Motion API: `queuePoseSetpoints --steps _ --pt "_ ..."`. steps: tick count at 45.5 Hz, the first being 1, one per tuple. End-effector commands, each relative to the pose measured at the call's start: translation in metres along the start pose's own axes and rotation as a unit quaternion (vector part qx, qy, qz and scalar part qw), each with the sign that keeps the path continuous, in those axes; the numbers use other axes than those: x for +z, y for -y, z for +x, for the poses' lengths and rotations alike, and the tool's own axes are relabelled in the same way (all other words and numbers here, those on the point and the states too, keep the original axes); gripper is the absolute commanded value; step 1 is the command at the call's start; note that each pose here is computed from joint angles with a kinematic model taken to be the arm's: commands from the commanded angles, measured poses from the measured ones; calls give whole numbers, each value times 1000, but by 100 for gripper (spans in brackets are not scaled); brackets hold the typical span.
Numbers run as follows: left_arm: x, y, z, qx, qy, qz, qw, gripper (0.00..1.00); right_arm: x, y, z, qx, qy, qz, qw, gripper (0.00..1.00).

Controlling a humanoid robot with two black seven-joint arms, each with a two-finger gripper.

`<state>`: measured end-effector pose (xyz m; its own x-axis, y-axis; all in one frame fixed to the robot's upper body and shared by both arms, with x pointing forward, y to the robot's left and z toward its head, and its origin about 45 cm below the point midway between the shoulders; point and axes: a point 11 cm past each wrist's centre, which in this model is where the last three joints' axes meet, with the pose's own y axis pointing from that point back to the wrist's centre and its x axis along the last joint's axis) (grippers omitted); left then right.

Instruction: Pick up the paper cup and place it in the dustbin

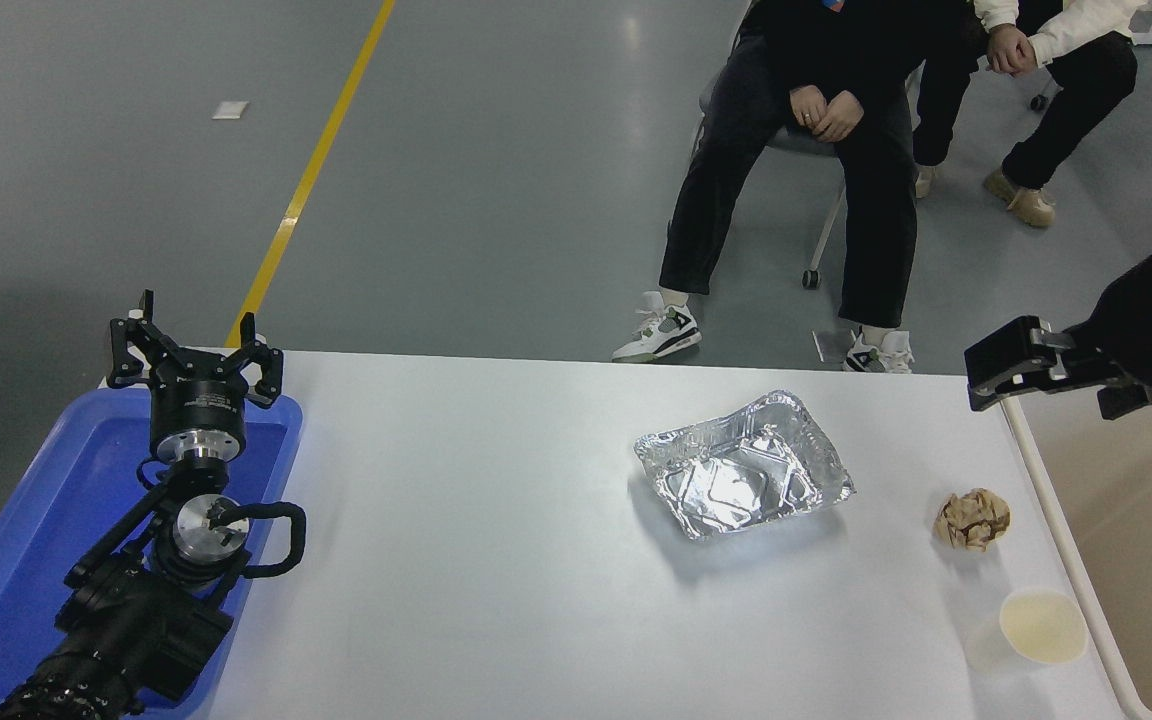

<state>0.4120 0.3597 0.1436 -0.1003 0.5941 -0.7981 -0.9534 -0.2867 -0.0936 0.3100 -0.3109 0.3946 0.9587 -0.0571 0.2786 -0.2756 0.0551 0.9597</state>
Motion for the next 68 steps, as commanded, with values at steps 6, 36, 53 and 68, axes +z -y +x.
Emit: queuePoseSetpoints --steps 6,36,53,68 --pt "0 0 0 1 -1 -1 1000 99 21 2 -9 -19 11 -22 1000 100" --pt "0 0 0 0 0 0 1000 99 116 106 -89 -38 52 -24 998 100" --pt "0 0 0 0 0 0 1000 99 123 160 -112 -40 29 -12 999 100" --pt "0 0 0 0 0 0 1000 99 138 192 -136 -59 0 -15 998 100"
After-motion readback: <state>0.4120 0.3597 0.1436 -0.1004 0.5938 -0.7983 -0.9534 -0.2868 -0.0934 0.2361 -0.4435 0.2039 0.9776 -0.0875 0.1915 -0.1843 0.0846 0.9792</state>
